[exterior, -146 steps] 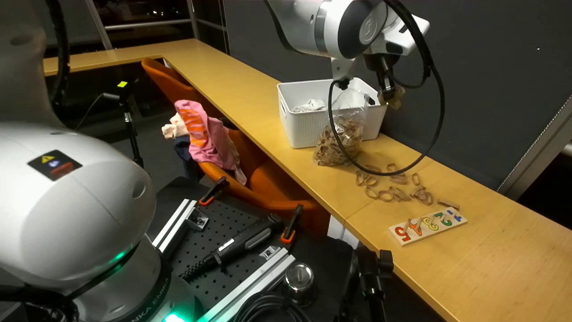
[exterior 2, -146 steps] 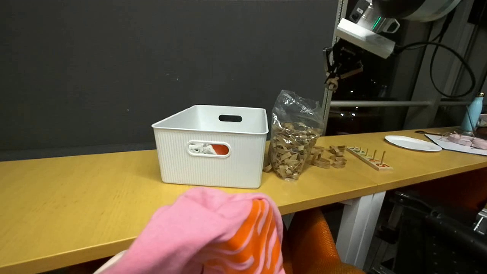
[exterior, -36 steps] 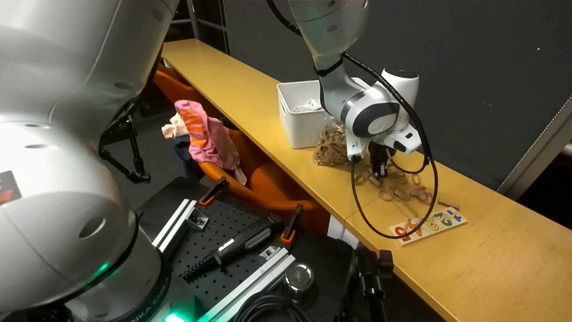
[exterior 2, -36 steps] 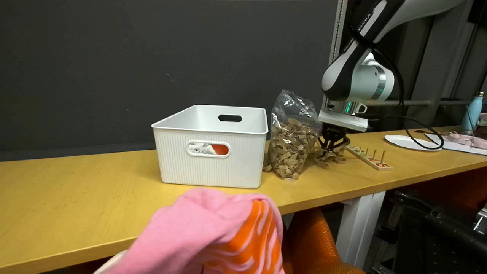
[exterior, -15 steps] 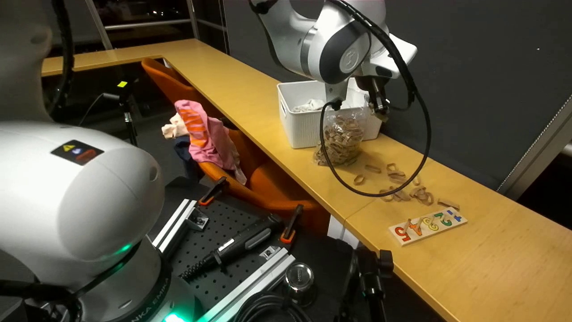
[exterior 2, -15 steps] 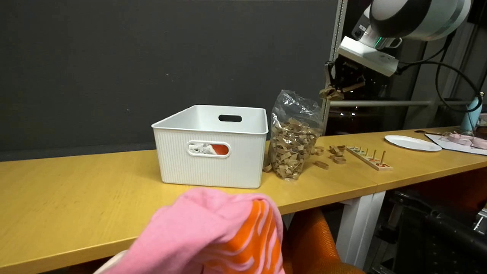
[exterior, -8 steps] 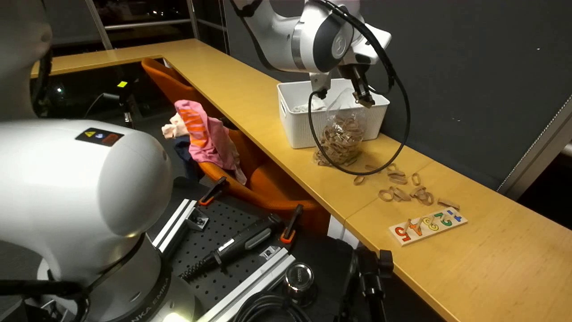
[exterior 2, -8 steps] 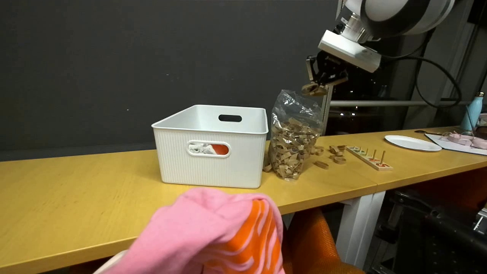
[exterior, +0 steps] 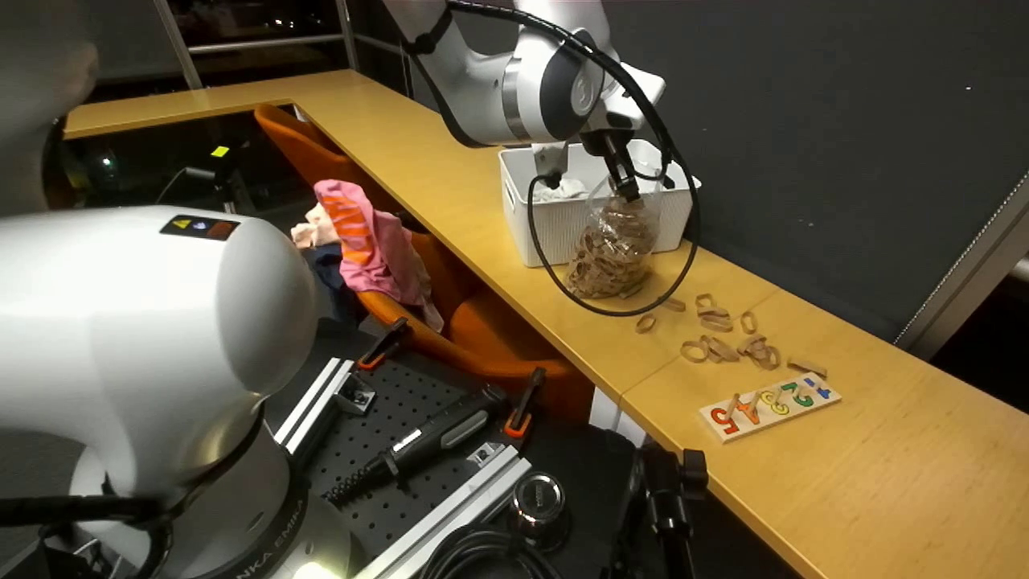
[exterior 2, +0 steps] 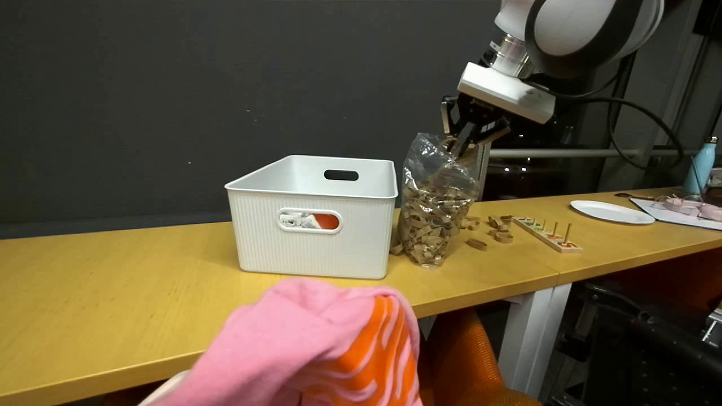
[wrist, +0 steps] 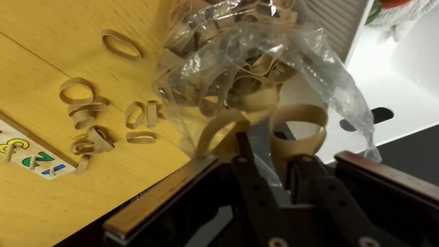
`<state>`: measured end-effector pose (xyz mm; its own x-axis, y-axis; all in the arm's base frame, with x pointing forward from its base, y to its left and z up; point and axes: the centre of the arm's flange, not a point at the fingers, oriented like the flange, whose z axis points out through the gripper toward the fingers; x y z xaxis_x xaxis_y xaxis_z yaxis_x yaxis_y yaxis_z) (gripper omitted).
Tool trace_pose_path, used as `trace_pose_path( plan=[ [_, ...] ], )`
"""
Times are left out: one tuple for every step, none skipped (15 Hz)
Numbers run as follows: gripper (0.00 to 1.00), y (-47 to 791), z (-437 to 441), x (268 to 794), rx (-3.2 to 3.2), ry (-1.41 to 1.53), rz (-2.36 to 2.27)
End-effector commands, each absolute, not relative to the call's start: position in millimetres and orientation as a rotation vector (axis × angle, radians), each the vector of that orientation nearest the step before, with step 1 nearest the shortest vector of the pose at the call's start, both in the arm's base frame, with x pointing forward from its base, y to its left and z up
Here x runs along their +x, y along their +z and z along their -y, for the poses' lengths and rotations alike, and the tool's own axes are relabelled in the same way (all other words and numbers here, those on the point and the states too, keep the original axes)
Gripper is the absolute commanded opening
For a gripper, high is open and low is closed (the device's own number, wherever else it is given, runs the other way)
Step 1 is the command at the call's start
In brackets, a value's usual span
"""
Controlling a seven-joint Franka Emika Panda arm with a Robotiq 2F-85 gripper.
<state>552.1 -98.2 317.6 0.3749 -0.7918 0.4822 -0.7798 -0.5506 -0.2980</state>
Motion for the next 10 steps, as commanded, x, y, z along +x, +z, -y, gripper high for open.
trace_pose_path(
  plan=[
    [0.55,320.5,89.0,536.1,-2.593,-0.963,-1.480],
    [0.63,320.5,88.8,533.7,-2.594,-0.970,-1.482],
    [0.69,321.5,89.3,529.8,-2.594,-0.978,-1.486],
    [0.78,323.8,90.6,525.0,-2.591,-0.990,-1.488],
    [0.85,327.8,93.7,517.7,-2.579,-1.007,-1.492],
    [0.92,331.3,97.1,512.0,-2.566,-1.028,-1.495],
    [0.99,334.2,102.7,506.6,-2.553,-1.052,-1.501],
    [1.00,337.7,108.7,502.4,-2.543,-1.067,-1.509],
    [1.00,339.9,116.1,500.1,-2.531,-1.082,-1.521],
    [1.00,339.4,123.0,498.7,-2.523,-1.091,-1.533]
  ],
)
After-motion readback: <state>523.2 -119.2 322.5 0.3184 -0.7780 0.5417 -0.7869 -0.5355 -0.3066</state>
